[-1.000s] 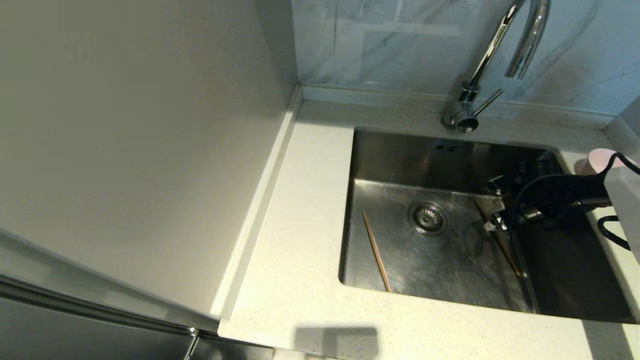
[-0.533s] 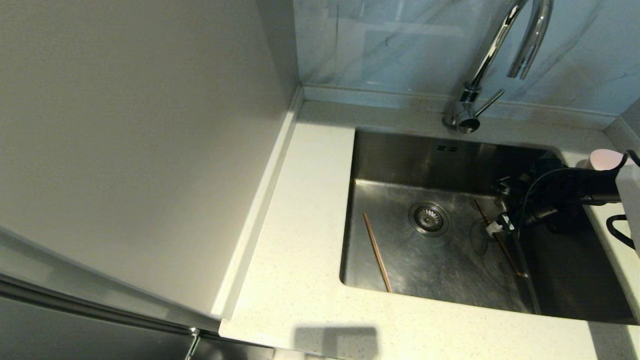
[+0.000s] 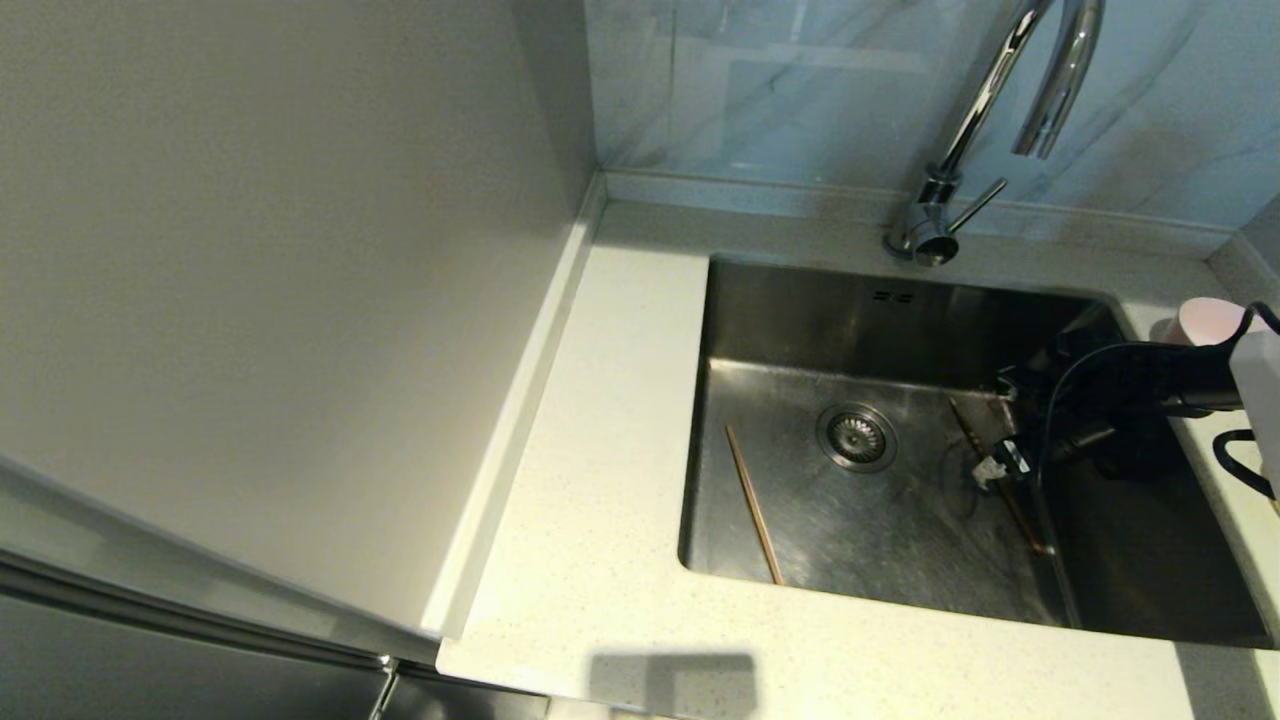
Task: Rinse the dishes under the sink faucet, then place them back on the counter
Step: Put the chopsticks back to the table from the sink
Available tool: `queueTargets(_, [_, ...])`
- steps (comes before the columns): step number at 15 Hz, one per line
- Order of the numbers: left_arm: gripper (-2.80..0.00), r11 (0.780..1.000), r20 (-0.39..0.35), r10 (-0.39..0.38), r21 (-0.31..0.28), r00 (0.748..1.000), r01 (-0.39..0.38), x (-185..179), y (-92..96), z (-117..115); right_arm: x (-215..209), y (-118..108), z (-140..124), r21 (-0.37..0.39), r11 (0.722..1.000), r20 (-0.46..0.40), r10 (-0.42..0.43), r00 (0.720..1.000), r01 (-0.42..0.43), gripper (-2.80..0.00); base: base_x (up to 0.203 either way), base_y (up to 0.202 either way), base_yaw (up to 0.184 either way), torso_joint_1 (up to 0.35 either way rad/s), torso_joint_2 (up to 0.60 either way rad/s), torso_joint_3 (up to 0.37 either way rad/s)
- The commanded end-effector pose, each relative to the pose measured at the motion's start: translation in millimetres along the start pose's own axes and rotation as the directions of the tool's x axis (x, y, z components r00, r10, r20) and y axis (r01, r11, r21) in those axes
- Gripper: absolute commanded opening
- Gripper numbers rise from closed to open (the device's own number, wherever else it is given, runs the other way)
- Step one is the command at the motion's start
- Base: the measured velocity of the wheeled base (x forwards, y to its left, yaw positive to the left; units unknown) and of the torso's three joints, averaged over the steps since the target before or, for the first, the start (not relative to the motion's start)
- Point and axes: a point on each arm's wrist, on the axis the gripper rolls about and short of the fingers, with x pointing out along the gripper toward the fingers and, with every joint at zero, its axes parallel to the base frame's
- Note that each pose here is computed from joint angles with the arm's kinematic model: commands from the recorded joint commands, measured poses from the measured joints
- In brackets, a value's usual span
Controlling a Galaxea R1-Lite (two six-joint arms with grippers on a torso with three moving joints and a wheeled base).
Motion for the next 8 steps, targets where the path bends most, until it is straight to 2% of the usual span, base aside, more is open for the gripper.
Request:
queueTargets(1, [-2.8,1.0,0.004,0.0,-0.001,1.0,0.0,-0.2,0.0,0.0,-6.5,8.9,2.5,-0.022,1.0,0.002,0.014,1.0,-0.014,0.0,0.0,0.0,0.0,0.0,0.0,0.0])
queueTargets(8, [-2.8,1.0,0.004,0.0,-0.001,1.0,0.0,-0.2,0.0,0.0,4.9,21.7,6.6,-0.041,0.999,0.001,0.03,1.0,-0.03,0.0,0.0,0.0,0.0,0.0,0.0,0.0])
